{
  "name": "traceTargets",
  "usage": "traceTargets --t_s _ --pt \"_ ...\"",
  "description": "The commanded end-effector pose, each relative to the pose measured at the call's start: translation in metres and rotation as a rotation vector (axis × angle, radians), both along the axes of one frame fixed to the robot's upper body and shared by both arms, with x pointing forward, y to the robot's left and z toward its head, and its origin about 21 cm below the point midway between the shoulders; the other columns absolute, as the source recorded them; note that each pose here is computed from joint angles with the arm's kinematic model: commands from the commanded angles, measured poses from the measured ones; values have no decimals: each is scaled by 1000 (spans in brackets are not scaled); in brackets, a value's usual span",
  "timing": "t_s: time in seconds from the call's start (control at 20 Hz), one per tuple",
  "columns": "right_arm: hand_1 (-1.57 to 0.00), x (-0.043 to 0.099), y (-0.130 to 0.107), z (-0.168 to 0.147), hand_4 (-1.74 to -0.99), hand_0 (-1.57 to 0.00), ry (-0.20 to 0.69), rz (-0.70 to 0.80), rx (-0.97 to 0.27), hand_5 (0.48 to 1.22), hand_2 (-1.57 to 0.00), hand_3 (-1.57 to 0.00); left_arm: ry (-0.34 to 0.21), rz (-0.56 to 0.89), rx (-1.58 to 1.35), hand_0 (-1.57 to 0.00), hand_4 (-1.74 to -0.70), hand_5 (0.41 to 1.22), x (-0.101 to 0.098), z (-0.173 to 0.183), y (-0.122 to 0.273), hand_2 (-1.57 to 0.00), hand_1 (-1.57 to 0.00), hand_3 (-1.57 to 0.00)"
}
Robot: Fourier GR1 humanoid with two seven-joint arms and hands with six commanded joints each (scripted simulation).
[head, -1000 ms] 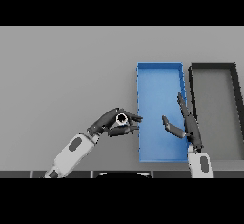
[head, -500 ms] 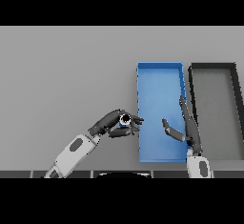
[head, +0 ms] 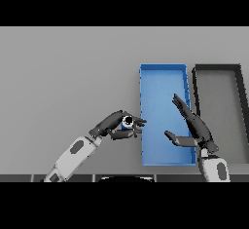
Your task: Pick up the blue pipe and place it into the blue bin.
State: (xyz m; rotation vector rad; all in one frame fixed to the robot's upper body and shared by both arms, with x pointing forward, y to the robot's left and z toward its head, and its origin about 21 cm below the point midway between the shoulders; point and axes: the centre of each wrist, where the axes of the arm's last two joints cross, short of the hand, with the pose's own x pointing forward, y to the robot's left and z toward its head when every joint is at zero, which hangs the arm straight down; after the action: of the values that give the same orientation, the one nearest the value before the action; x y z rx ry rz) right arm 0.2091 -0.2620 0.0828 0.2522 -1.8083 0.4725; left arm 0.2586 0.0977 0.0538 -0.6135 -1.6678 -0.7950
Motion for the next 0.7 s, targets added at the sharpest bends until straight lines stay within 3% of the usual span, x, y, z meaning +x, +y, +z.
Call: traceTargets --t_s 0.0,0.2,0.35,0.65 --pt "1 1 3 11 -1260 1 2 50 -26 523 1 1 9 0 5 -1571 -1731 1221 1 -1 0 -1571 -1571 -1440" --pt "1 10 29 48 -1305 1 -28 223 -106 522 1 1 13 -11 11 -1571 -1732 1221 -3 -4 -6 -1571 -1571 -1439" --pt "1 17 42 71 -1295 1 -57 319 -159 522 1 1 7 -2 23 -1571 -1732 1221 0 -4 -4 -1571 -1571 -1436" --pt "1 33 80 89 -1282 1 -89 482 -249 530 1 1 9 -19 2 -1571 -1731 1221 2 -4 -5 -1571 -1571 -1441"
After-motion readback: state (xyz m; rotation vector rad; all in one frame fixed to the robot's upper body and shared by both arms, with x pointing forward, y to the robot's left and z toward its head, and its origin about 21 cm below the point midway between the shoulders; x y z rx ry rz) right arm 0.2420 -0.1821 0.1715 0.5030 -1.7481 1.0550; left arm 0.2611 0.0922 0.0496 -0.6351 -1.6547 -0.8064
